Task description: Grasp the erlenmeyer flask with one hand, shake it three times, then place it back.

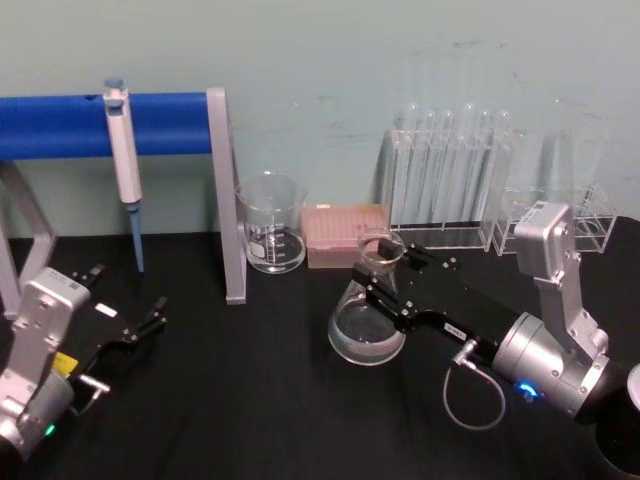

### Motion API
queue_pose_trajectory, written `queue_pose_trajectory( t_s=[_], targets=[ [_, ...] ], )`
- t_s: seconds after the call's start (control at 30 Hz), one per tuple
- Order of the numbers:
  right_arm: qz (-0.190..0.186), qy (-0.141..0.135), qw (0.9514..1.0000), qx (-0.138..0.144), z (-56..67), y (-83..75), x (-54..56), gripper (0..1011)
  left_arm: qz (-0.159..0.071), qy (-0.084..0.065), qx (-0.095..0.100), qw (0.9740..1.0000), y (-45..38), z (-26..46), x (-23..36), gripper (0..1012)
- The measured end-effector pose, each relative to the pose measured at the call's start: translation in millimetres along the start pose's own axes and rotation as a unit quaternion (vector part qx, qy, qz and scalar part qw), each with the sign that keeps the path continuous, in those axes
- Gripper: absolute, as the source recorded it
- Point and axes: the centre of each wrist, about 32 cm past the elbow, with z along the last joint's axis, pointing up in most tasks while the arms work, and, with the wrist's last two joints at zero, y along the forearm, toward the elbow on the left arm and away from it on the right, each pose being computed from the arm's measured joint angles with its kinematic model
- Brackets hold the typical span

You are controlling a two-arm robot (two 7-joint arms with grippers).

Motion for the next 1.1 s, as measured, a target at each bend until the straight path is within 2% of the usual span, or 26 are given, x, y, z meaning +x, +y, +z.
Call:
queue_pose_trajectory(
  t_s=[0.23,0.87,1.1],
  targets=[
    [-0.001,-0.001,1.0000,-0.006,-3.2,1.4,0.7,449,0.000,0.000,0.000,1.0000,0.0,0.0,0.0,1001],
    [0.004,-0.012,0.9992,-0.037,-26.8,6.7,3.8,449,0.000,0.000,0.000,1.0000,0.0,0.0,0.0,1001],
    [0.011,-0.012,0.9989,-0.044,-32.0,9.0,3.6,449,0.000,0.000,0.000,1.0000,0.0,0.0,0.0,1001]
  ],
)
